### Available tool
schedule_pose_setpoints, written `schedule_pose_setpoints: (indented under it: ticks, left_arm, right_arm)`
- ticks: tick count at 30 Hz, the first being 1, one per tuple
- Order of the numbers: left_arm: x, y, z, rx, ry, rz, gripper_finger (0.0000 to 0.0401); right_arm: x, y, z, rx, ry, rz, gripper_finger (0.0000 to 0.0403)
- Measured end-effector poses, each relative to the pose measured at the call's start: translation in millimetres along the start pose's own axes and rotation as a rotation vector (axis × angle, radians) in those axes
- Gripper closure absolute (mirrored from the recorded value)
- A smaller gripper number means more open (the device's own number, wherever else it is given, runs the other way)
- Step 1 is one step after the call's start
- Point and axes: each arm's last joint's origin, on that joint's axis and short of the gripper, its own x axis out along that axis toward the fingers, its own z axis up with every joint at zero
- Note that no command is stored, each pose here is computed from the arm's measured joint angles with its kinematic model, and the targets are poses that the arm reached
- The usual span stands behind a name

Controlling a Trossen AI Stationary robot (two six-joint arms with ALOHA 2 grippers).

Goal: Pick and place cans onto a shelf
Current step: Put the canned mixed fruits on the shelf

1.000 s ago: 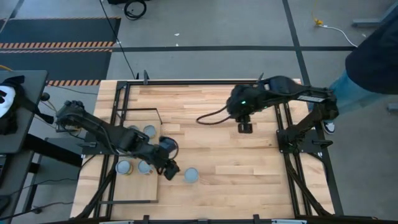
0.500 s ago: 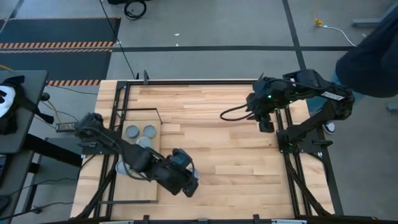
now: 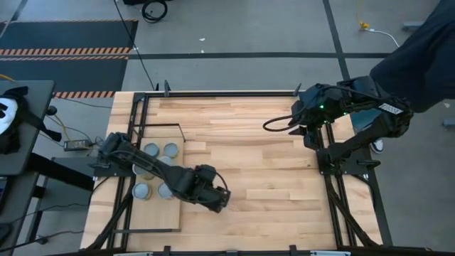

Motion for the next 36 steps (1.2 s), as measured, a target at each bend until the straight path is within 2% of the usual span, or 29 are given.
schedule_pose_setpoints:
  ticks: [5, 13, 20, 32, 36]
  left_arm:
    - [29.0, -1.1, -5.9, 0.006, 0.066, 0.104, 0.0146]
    - [54.0, -2.4, -9.2, 0.044, 0.068, 0.168, 0.0208]
    - [67.8, -3.9, -3.7, 0.156, 0.074, 0.185, 0.0257]
    - [81.8, -14.1, -1.7, 0.224, 0.155, 0.102, 0.027]
    - [83.8, -14.4, -4.5, 0.236, 0.16, 0.105, 0.0291]
  right_arm:
    - [0.1, 0.1, 0.0, 0.01, 0.001, 0.0, 0.0248]
    - [0.1, 0.1, 0.0, 0.008, 0.001, -0.001, 0.0248]
    - [0.2, 0.1, -0.2, 0.007, 0.003, -0.002, 0.0248]
    - [0.2, -0.3, -3.8, 0.008, 0.042, -0.005, 0.0248]
    - [0.3, -0.3, -4.0, 0.007, 0.044, -0.005, 0.0248]
